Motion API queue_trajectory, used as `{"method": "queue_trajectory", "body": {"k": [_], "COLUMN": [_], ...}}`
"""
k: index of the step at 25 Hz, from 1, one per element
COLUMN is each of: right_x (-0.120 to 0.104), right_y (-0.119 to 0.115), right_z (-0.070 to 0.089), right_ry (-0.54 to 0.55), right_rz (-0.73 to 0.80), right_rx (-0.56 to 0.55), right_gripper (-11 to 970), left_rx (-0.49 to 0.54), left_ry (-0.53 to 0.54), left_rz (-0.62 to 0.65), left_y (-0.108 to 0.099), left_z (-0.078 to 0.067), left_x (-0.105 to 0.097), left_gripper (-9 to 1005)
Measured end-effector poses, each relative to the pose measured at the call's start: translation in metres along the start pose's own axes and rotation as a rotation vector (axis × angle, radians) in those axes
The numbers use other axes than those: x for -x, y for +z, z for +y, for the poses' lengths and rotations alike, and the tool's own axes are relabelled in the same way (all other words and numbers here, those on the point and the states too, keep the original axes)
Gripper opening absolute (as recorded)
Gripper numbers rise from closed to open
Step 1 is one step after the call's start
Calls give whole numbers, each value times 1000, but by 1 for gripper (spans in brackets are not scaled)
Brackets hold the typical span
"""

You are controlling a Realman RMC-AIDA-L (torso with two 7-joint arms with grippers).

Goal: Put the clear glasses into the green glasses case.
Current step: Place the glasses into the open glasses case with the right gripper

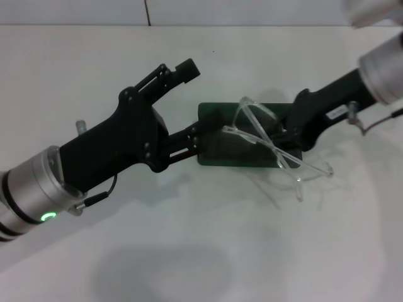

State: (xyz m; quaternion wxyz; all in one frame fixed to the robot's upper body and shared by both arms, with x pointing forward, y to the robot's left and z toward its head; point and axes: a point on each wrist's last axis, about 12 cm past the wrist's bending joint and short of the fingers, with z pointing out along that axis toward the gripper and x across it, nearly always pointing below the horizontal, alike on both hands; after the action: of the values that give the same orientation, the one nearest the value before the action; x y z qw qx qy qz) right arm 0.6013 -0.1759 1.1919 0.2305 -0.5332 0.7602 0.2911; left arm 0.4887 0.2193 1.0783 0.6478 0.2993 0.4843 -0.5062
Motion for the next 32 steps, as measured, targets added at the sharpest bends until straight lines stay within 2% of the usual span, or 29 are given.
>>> {"method": "queue_trajectory", "body": {"k": [3, 6, 9, 12, 17, 26, 32], "right_x": [10, 12, 8, -6, -33, -50, -55], "right_y": [9, 9, 3, -6, -23, -15, -11], "right_z": [2, 4, 3, 2, 3, 10, 16], "right_ry": [-26, -30, -17, -10, -1, -15, -19], "right_rz": [45, 20, -53, -149, -348, -417, -428], "right_rx": [2, 10, 9, -6, -13, 56, 119], "right_gripper": [125, 125, 125, 125, 125, 125, 125], "left_rx": [15, 22, 20, 4, -72, -267, -308], "left_ry": [-6, -13, -16, -13, -14, -45, -55], "left_rz": [6, 16, 20, 36, 89, 144, 160], "left_y": [-3, -5, -4, -1, 13, 54, 65], "left_z": [-3, -5, -8, -10, -11, -12, -10], "left_x": [-3, -6, -9, -13, -19, -20, -18], "left_gripper": [870, 870, 870, 870, 870, 870, 870]}}
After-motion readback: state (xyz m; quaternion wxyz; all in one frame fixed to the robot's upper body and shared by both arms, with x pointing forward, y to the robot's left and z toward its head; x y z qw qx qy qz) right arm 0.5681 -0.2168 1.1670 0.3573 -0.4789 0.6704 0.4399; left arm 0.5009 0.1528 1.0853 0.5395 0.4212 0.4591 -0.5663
